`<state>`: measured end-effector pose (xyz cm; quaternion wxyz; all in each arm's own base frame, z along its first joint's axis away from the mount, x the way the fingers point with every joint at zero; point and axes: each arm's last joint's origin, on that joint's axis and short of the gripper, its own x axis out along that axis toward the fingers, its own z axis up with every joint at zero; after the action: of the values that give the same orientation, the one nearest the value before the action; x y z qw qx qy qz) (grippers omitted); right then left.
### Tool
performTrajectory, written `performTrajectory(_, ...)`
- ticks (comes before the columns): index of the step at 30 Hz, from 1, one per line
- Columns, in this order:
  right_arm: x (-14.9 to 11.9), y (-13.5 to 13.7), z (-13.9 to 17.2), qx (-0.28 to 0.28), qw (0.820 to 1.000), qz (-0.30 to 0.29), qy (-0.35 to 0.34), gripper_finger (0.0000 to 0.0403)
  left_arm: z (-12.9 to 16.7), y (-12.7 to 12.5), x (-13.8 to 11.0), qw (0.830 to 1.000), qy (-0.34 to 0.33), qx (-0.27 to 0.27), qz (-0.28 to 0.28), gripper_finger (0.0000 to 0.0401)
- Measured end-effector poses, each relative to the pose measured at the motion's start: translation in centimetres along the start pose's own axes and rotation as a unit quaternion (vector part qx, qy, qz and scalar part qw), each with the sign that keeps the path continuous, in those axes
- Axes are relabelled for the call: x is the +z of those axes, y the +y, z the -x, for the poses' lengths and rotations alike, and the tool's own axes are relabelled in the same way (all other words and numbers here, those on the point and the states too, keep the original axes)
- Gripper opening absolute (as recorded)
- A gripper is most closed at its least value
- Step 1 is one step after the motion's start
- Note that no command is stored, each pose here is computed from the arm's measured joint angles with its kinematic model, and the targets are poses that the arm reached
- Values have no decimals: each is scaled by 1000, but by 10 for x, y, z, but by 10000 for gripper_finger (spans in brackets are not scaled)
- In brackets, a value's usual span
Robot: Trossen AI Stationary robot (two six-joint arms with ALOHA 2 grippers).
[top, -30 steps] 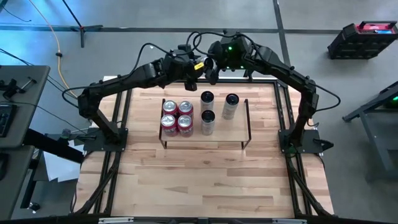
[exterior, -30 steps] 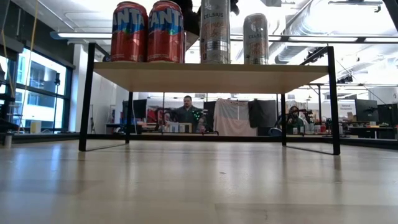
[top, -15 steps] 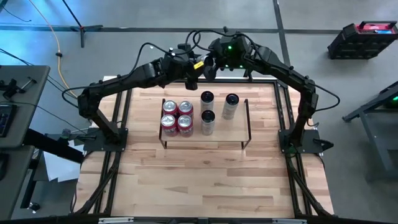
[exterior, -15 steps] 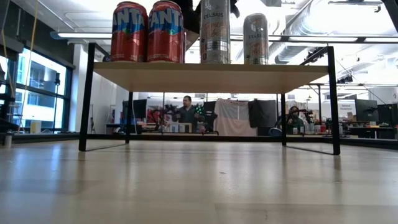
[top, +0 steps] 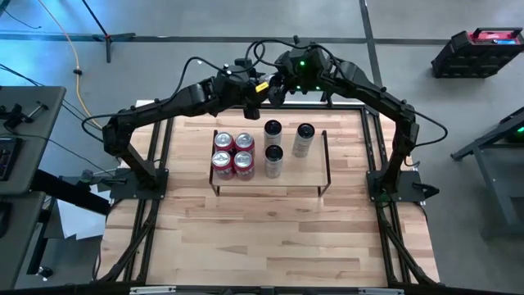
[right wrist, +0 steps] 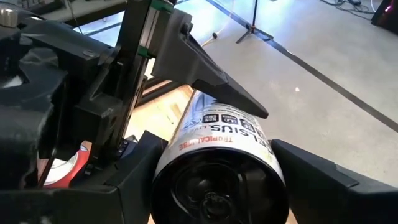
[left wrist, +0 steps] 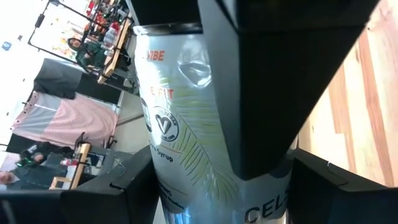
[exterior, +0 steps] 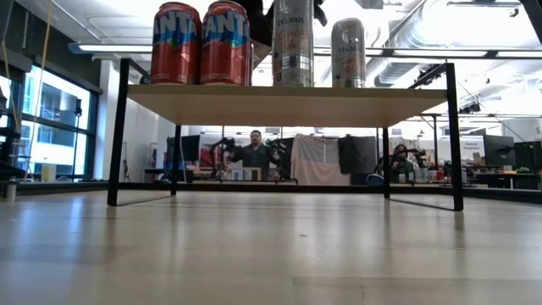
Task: Place canned beverage on shelf
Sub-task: Put the white yellow soda can on the shelf aligned with the other white yellow soda can
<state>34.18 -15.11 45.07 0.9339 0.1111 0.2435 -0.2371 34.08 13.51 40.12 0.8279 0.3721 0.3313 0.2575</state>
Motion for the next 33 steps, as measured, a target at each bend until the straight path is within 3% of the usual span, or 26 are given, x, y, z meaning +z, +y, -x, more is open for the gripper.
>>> performTrajectory(33, 2, -2, -1, 11, 1000, -14, -8, 251, 1, 1, 0, 1000, 6, 10, -14, 253)
